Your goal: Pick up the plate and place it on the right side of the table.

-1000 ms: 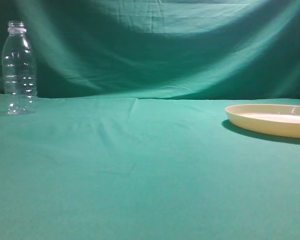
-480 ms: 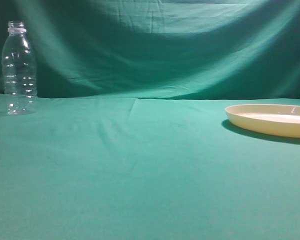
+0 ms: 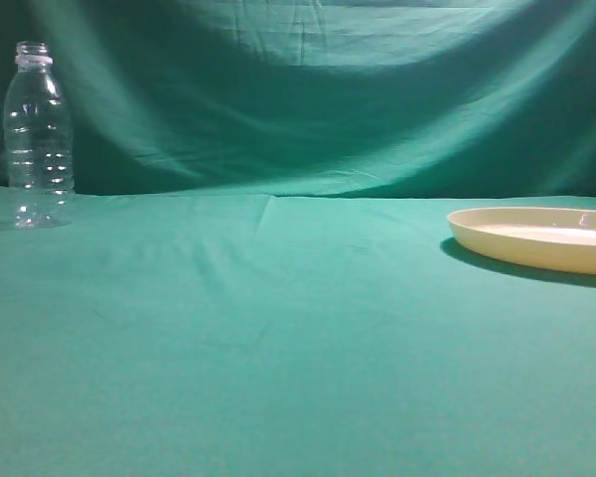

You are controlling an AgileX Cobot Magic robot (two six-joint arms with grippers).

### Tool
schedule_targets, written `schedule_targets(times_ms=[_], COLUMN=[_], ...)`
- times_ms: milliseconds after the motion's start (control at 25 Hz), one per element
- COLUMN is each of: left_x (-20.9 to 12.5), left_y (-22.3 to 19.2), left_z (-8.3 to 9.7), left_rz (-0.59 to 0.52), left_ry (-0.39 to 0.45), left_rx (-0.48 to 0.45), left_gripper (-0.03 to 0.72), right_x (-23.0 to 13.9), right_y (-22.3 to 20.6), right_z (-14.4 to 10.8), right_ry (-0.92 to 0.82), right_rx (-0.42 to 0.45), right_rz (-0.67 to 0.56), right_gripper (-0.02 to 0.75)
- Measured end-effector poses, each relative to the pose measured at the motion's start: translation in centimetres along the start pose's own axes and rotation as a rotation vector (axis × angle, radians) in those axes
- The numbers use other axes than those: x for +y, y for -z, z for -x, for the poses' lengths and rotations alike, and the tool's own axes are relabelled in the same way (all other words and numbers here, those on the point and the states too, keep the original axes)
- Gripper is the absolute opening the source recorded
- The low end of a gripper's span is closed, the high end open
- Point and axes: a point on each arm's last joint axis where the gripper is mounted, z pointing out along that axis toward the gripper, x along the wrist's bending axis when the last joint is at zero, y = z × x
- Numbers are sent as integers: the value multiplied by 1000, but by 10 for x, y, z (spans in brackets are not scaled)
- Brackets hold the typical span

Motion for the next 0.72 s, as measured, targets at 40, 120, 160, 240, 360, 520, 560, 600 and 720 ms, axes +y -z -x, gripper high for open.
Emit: schedule_targets(times_ms=[40,120,160,240,360,520,560,600,720], left_x=[0,0,0,0,0,0,0,0,0], left_y=[0,0,0,0,0,0,0,0,0], left_z=[0,0,0,0,0,0,0,0,0], left_rz=[0,0,0,0,0,0,0,0,0], left_ry=[0,0,0,0,0,0,0,0,0], left_rx=[0,0,0,0,0,0,0,0,0], left_gripper=[0,0,0,0,0,0,0,0,0], right_x=[-8,-31,-42,-63,-96,-135,-142,-145,-146], right_y=[-5,-20,-29,-46,-66,-82,-84,-85,-85], right_z=[-1,-2,-2,-2,-1,0,0,0,0], right_ry=[-7,-21,-25,-30,-29,-31,-31,-31,-31], right_rx=[-17,-26,-25,-25,-24,-23,-23,-23,-23], right_rz=[24,45,49,37,7,-39,-50,-55,-57], right_gripper=[0,0,0,0,0,0,0,0,0])
